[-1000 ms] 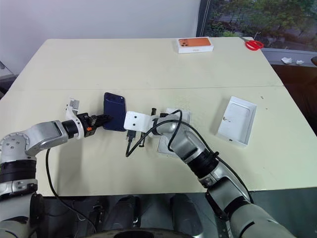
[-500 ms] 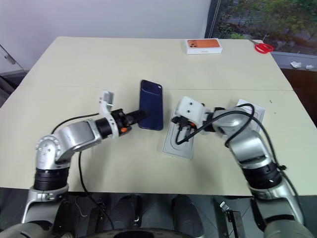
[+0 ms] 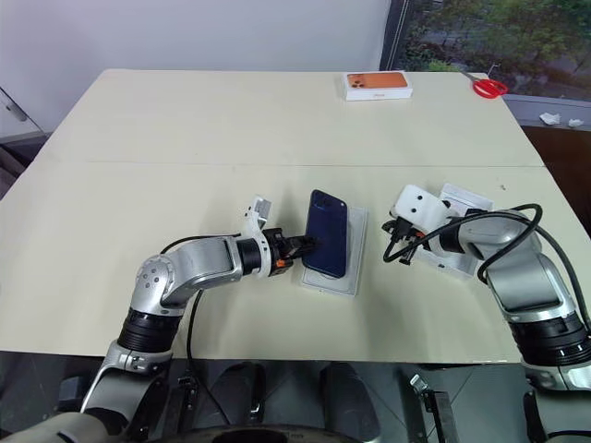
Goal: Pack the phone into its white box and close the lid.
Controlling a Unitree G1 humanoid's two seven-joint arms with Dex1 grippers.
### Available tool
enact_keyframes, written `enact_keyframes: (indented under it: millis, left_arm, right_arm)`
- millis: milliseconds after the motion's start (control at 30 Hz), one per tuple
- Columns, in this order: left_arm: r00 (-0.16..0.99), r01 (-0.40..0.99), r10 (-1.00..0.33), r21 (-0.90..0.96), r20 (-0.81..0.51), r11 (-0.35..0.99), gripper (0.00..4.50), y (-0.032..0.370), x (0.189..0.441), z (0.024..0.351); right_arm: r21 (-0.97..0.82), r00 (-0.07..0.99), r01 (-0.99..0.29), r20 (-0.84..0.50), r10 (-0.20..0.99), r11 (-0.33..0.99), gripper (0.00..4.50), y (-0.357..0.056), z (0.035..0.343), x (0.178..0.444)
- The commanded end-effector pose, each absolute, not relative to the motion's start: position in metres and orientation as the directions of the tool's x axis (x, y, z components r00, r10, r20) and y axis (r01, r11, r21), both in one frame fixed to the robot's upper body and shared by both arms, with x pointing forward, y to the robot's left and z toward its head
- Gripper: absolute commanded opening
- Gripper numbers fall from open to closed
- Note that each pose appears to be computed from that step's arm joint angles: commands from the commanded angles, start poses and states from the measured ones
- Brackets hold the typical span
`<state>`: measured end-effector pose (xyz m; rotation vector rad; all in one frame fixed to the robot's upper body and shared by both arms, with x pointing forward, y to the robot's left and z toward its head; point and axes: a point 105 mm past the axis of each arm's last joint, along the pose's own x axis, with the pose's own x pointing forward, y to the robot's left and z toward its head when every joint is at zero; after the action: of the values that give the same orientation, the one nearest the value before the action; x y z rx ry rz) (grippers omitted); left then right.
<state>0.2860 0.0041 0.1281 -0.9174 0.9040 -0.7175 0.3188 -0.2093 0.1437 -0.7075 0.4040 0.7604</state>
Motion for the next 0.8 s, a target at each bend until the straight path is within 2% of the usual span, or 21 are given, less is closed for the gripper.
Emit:
enact_keyframes:
  millis: [33,367,400,433,467,633,667,800]
  left_arm:
    - [0.401,0.212,-0.872,-0.898,-0.28,0.386,0.07,-0.01,0.281,0.145]
    - [0.363,0.254,-0.871,-0.865,-0.33,0.433,0.07,-0.013,0.282,0.138]
    - [0.36,0.262,-0.873,-0.863,-0.329,0.432,0.96,-0.013,0.282,0.138]
    - [0.357,0.269,-0.876,-0.862,-0.325,0.429,1.21,-0.013,0.281,0.139]
    - [0.354,0.275,-0.878,-0.862,-0.322,0.426,1.65,-0.013,0.281,0.139]
    - [0.348,0.314,-0.884,-0.85,-0.312,0.424,4.12,-0.008,0.279,0.143]
    - [0.348,0.321,-0.885,-0.848,-0.309,0.422,4.45,-0.006,0.279,0.144]
    - [0.356,0.381,-0.887,-0.82,-0.296,0.427,4.45,0.008,0.278,0.153]
  right_arm:
    - [-0.465,0.694,-0.718,-0.533,0.484,0.517,0.0,-0.211,0.155,0.319]
    - [-0.474,0.704,-0.709,-0.523,0.48,0.522,0.0,-0.21,0.155,0.321]
    - [-0.475,0.704,-0.709,-0.524,0.48,0.521,0.0,-0.21,0.154,0.321]
    - [-0.475,0.704,-0.709,-0.524,0.48,0.521,0.0,-0.21,0.154,0.321]
    - [-0.476,0.704,-0.709,-0.524,0.479,0.52,0.0,-0.21,0.154,0.321]
    - [-0.479,0.703,-0.71,-0.519,0.486,0.516,0.0,-0.208,0.155,0.321]
    - [-0.479,0.702,-0.711,-0.517,0.489,0.515,0.0,-0.207,0.155,0.321]
    - [-0.484,0.701,-0.713,-0.508,0.5,0.508,0.0,-0.203,0.158,0.322]
